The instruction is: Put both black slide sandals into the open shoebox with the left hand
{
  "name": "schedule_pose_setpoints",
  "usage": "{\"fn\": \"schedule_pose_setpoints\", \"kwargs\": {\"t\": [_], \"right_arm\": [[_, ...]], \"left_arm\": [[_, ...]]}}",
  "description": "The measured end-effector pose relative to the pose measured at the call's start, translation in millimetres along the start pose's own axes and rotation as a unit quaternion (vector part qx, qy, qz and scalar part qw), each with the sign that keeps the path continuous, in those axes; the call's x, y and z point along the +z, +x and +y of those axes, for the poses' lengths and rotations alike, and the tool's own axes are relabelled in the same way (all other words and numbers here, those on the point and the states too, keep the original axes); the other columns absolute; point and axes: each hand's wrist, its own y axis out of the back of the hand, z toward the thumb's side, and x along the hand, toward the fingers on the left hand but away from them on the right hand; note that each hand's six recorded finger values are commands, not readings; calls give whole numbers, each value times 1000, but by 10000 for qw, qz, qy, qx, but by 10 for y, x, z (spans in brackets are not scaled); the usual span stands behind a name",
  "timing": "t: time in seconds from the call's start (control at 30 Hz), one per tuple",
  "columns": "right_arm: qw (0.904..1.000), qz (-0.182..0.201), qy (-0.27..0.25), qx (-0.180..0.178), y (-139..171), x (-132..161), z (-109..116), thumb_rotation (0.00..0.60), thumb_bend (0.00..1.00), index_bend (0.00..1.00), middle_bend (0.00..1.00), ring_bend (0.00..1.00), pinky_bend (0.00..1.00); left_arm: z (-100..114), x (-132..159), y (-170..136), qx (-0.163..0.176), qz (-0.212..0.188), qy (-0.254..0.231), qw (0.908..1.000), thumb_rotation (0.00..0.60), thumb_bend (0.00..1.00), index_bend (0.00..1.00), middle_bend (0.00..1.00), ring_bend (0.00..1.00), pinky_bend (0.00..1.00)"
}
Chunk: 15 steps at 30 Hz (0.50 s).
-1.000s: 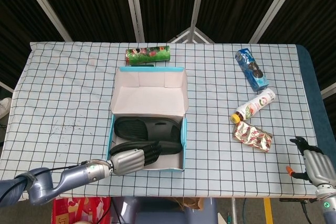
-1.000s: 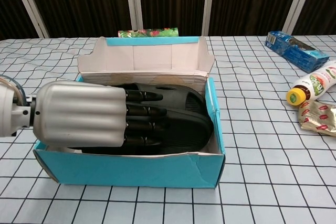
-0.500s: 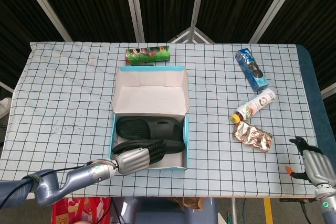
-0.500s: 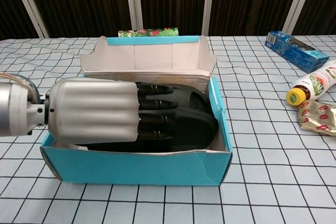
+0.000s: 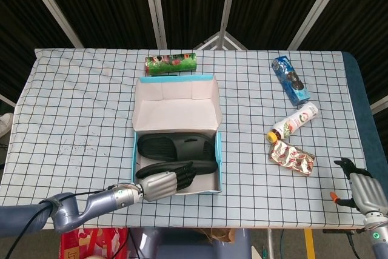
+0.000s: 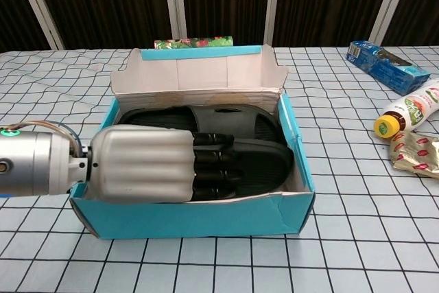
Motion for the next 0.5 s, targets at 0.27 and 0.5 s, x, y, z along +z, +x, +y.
{"fn": "schedule_pose_setpoints", "kwargs": {"t": [0.27,0.5], "right_arm": [[10000,8,21,6,-2,12,-10,600,290,175,107,227,140],[10000,8,21,-7,-5,13,-5,600,290,175,107,227,139]], "left_arm": [[84,-88,16,142,141,-54,9998,600,193,13,0,0,0],[121,-103,-50,128,68,-15,9999,600,192,11,0,0,0]]}}
